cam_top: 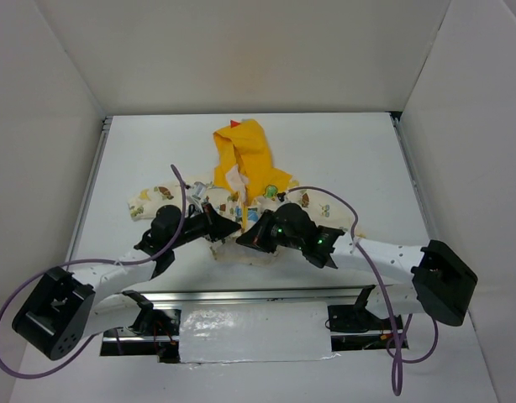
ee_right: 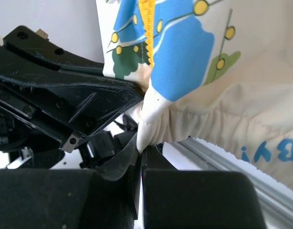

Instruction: Zip up the jacket

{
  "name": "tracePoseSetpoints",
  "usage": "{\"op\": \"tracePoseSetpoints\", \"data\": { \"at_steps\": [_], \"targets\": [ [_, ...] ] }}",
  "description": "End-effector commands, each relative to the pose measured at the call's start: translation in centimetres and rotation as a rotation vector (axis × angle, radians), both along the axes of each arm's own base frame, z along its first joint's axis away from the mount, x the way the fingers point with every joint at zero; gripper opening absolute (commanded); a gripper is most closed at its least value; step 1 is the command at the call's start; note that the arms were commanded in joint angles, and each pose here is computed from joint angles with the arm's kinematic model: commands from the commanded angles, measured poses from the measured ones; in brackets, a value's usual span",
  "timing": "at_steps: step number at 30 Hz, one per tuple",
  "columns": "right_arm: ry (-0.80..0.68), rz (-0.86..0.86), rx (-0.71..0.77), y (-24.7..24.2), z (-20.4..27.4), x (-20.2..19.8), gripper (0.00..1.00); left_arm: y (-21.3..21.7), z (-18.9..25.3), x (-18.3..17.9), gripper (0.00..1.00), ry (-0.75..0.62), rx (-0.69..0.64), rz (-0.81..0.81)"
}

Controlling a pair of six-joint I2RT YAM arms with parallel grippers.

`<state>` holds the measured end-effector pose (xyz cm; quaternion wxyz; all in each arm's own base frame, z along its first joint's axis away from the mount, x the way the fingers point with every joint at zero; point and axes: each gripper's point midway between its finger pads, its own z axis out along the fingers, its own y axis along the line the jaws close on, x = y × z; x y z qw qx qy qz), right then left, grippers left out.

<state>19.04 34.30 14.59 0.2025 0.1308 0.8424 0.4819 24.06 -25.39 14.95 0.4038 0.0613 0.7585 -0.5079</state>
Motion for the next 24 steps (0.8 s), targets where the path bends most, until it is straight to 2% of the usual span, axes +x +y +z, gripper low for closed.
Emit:
{"op": "tracePoseSetpoints", "data": {
  "at_steps": [1, 5, 10, 15, 16, 24],
  "targets": [
    [0.038, -0.046, 0.073, 0.4, 3.8, 0.9, 0.0, -0.3, 2.0, -0.6, 0.0, -0.098, -0.026, -0.045],
    [0.175, -0.119, -0.003, -0.2, 3.4, 0.9, 0.0, -0.2, 2.2, -0.8, 0.0, -0.111, -0.029, -0.049],
    [0.264, -0.179, -0.08, -0.4, 3.1, 1.4, 0.0, -0.1, 2.4, -1.0, 0.0, -0.124, -0.038, -0.05],
    [0.348, -0.153, -0.031, 0.3, 3.0, 0.4, 0.01, -0.1, 2.4, -1.1, 0.0, -0.129, -0.034, -0.046],
    [0.355, -0.155, -0.025, 0.4, 3.1, 0.4, 0.05, 0.0, 2.4, -1.1, 0.0, -0.13, -0.031, -0.046],
    [0.38, -0.192, -0.042, -0.3, 2.4, 0.4, 0.1, 0.1, 2.4, -1.0, 0.0, -0.134, -0.024, -0.037]
  ]
}}
